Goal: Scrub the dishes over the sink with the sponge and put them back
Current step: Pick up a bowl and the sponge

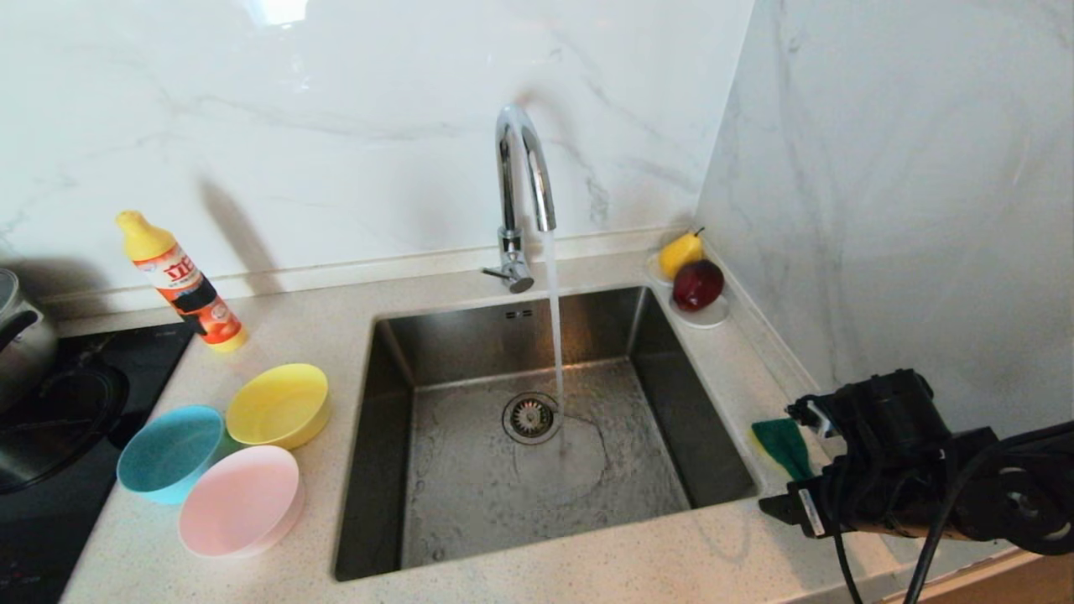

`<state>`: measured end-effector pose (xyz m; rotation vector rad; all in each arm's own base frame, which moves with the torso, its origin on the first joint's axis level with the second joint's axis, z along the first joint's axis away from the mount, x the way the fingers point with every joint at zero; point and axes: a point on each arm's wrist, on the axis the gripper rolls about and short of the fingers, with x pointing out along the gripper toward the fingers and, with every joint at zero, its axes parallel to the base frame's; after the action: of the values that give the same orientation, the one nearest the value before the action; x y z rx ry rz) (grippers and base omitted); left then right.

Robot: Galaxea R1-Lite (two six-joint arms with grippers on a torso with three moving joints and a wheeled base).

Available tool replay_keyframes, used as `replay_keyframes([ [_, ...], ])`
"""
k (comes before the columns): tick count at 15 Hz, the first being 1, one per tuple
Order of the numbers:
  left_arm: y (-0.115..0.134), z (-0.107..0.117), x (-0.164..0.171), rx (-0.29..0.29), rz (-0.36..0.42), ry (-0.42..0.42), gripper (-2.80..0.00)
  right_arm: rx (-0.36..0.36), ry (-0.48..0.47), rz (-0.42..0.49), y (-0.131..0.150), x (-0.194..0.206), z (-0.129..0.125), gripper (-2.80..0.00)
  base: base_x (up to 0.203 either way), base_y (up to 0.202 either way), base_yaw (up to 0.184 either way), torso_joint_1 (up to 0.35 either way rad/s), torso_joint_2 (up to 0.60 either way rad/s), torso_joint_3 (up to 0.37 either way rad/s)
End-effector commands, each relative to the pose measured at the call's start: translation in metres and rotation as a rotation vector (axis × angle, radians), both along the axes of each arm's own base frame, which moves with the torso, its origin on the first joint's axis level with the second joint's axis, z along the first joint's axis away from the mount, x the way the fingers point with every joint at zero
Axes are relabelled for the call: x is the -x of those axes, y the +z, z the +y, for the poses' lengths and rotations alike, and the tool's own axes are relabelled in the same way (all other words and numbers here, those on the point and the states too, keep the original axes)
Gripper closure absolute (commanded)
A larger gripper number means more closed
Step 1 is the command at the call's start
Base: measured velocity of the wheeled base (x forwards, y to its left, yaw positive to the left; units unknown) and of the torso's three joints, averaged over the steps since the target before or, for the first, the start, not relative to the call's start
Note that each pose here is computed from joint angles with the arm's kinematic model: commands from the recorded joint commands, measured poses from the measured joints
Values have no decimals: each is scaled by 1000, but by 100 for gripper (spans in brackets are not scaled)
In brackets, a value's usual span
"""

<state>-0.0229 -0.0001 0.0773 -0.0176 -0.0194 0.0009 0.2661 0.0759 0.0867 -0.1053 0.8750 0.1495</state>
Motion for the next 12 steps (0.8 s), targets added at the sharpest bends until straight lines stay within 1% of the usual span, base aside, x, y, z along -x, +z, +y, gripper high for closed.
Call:
replay_keyframes([
  [1,0,0,0,1,3,0,0,-4,-5,5,-2,-2,0,0,0,0,0,0,0,0],
  [9,-1,0,0,1,4,0,0,-1,-6,2,-2,-6,1,0,0,0,0,0,0,0],
  [12,-1,0,0,1,3,0,0,-4,-8,-8,1,-6,1,0,0,0,0,0,0,0],
])
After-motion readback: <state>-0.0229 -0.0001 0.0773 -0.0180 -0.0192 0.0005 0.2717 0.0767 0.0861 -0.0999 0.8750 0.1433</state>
